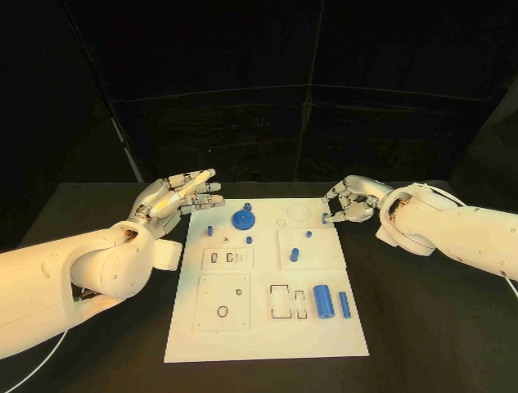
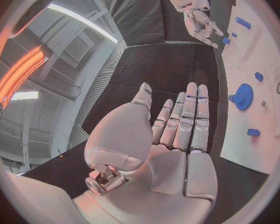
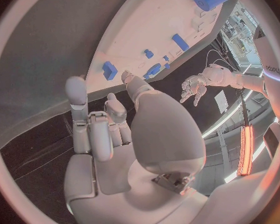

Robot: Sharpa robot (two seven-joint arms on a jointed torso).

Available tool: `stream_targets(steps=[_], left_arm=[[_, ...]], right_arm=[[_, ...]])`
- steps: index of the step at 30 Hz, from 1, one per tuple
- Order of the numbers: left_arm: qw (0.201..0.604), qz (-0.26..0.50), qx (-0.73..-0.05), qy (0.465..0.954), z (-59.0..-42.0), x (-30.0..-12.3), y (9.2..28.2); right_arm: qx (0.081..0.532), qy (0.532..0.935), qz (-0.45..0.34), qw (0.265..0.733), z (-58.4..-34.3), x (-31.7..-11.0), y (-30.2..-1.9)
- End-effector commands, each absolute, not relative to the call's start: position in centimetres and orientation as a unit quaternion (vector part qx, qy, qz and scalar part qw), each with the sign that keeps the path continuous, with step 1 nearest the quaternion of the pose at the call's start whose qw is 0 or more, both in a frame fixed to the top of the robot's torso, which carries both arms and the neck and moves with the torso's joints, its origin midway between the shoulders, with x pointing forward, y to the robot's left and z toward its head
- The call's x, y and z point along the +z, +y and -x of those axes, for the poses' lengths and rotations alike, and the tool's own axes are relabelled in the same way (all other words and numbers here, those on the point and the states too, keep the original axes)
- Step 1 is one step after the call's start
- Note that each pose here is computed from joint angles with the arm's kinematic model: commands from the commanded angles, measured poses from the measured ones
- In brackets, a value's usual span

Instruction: Assemble the parts on the task board

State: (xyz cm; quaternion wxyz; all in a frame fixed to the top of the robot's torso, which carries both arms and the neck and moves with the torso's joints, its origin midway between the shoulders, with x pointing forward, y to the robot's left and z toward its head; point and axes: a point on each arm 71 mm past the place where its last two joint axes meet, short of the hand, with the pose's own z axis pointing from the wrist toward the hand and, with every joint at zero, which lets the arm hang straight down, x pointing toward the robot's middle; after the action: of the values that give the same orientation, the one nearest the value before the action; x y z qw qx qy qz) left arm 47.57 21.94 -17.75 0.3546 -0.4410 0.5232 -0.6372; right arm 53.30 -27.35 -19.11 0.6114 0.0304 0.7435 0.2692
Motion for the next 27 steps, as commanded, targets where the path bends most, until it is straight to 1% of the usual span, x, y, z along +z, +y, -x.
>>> stream_targets(steps=[1, 16, 27], left_arm=[[0.352, 0.435, -0.644, 0.522, -47.6, -17.6, 21.8], [0.353, 0.436, -0.643, 0.522, -47.6, -17.6, 21.9], [0.353, 0.436, -0.642, 0.522, -47.6, -17.6, 22.0]], right_arm=[[0.265, 0.75, -0.026, 0.606, -53.3, -19.4, -27.3], [0.259, 0.758, -0.029, 0.598, -53.0, -20.9, -27.2], [0.257, 0.751, -0.034, 0.607, -53.1, -21.2, -27.3]])
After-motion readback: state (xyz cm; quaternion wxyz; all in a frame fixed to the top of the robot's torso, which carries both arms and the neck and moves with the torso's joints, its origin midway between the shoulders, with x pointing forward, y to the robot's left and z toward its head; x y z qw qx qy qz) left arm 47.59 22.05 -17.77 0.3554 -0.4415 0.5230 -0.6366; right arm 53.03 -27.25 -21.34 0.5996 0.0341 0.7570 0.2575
